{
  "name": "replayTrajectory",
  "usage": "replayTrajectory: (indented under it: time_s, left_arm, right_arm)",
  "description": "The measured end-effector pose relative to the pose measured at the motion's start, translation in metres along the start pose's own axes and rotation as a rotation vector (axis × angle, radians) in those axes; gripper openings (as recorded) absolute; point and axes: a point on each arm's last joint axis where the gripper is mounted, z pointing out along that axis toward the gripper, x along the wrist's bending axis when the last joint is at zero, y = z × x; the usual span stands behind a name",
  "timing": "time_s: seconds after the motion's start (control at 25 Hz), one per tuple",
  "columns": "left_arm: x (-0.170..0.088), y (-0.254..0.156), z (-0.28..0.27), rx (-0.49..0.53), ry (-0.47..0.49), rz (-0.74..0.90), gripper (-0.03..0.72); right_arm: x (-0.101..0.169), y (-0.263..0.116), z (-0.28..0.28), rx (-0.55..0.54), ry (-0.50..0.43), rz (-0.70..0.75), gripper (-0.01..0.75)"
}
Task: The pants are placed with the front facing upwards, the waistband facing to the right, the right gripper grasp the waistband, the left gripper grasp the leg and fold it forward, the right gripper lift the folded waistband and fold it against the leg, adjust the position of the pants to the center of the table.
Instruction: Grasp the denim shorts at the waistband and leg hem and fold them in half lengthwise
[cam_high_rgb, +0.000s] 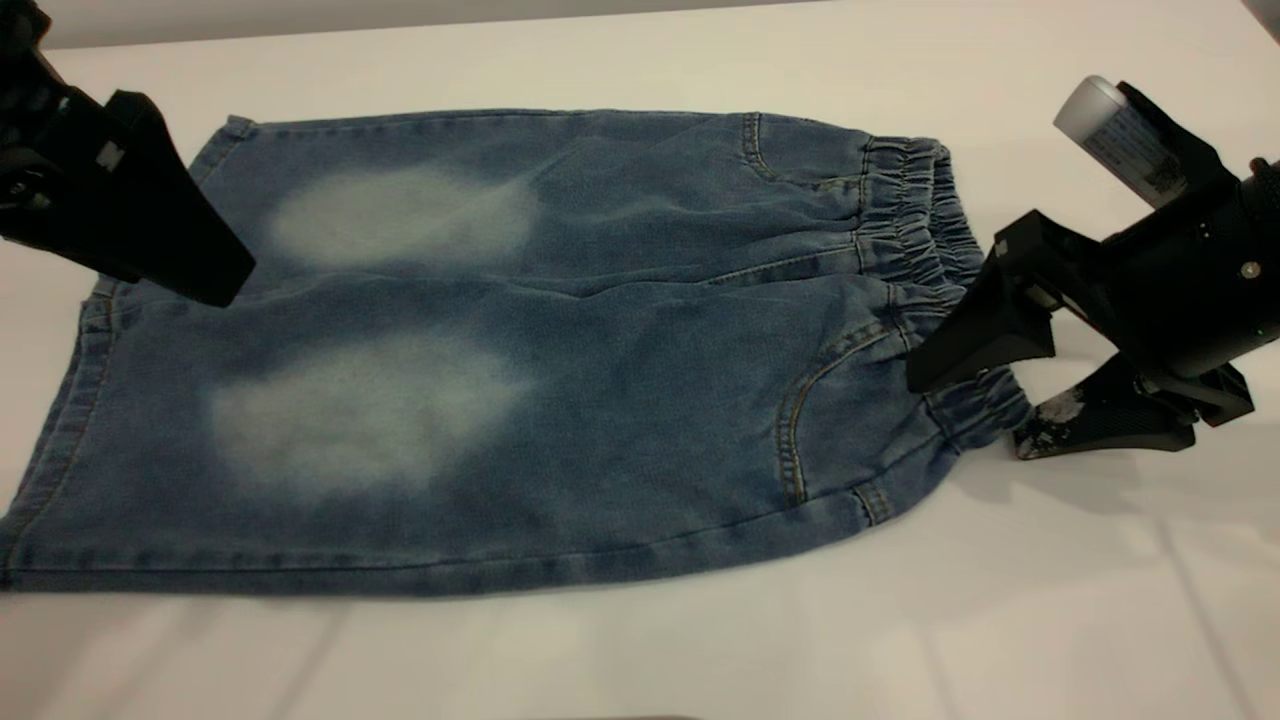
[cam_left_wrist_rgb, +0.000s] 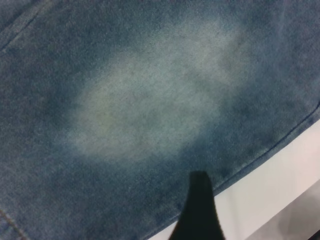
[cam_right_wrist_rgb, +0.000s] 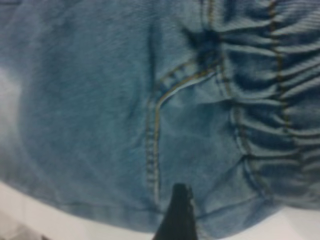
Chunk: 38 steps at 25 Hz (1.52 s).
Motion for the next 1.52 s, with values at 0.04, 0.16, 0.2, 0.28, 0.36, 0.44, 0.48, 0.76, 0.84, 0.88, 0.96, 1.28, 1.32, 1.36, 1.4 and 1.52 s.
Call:
replayTrajectory:
  time_s: [0.04,0.16,0.2,0.28,0.36,0.44,0.48,0.76,0.84,0.88,0.96,1.28,1.32,1.36,1.4,1.52]
  left_arm:
    - [0.0000,0.0001,0.0000,-0.001,0.001,0.000,0.533]
    - [0.0000,0.0001,0.0000,-0.001,0.001,0.000,0.533]
    - [0.0000,0.0001,0.0000,-0.001,0.001,0.000,0.533]
    - [0.0000,0.0001,0.0000,-0.001,0.001,0.000,0.533]
    - [0.0000,0.0001,0.0000,-0.001,0.001,0.000,0.533]
    - [0.0000,0.0001,0.0000,-0.001,0.001,0.000,0.533]
    - [0.0000,0.0001,0.0000,-0.001,0.001,0.000,0.533]
    - [0.0010,0.0011,0.0000,-0.012,0.011,0.000,0.533]
    - [0.0013,0.0016,0.0000,-0.017,0.015,0.000,0.533]
    - [0.0013,0.0016,0.0000,-0.017,0.015,0.000,0.533]
    - [0.0014,0.0016,0.0000,-0.018,0.015,0.000,0.533]
    - [0.0014,0.0016,0.0000,-0.018,0.015,-0.002,0.533]
    - [0.0013,0.0016,0.0000,-0.018,0.015,-0.003,0.533]
    - [0.0013,0.0016,0.0000,-0.018,0.015,-0.003,0.533]
    - [0.0013,0.0016,0.0000,-0.018,0.015,-0.004,0.533]
    - [0.0013,0.0017,0.0000,-0.019,0.014,-0.006,0.533]
  right_arm:
    - [0.0015,-0.0006,0.0000,0.006,0.017,-0.004,0.589]
    - [0.0080,-0.0022,-0.0004,0.023,0.088,-0.037,0.583]
    - [0.0089,-0.0017,-0.0005,0.016,0.098,-0.044,0.581]
    - [0.0086,0.0014,-0.0005,-0.018,0.095,-0.050,0.577]
    - [0.0072,0.0041,-0.0005,-0.046,0.079,-0.039,0.576]
    - [0.0072,0.0037,-0.0004,-0.043,0.079,-0.046,0.576]
    - [0.0077,0.0025,-0.0004,-0.030,0.085,-0.061,0.576]
    - [0.0032,0.0064,-0.0003,-0.066,0.032,-0.074,0.571]
    - [0.0030,0.0052,-0.0006,-0.055,0.035,-0.086,0.569]
    - [0.0042,0.0033,-0.0005,-0.040,0.050,-0.101,0.569]
    - [0.0059,-0.0002,-0.0006,-0.018,0.075,-0.128,0.569]
    - [0.0078,-0.0005,-0.0008,-0.024,0.098,-0.116,0.569]
    - [0.0078,-0.0010,-0.0008,-0.018,0.099,-0.121,0.569]
    - [0.0072,-0.0008,-0.0007,-0.020,0.092,-0.119,0.569]
    - [0.0060,0.0002,-0.0007,-0.029,0.078,-0.112,0.568]
    - [0.0011,0.0027,-0.0006,-0.058,0.025,-0.089,0.568]
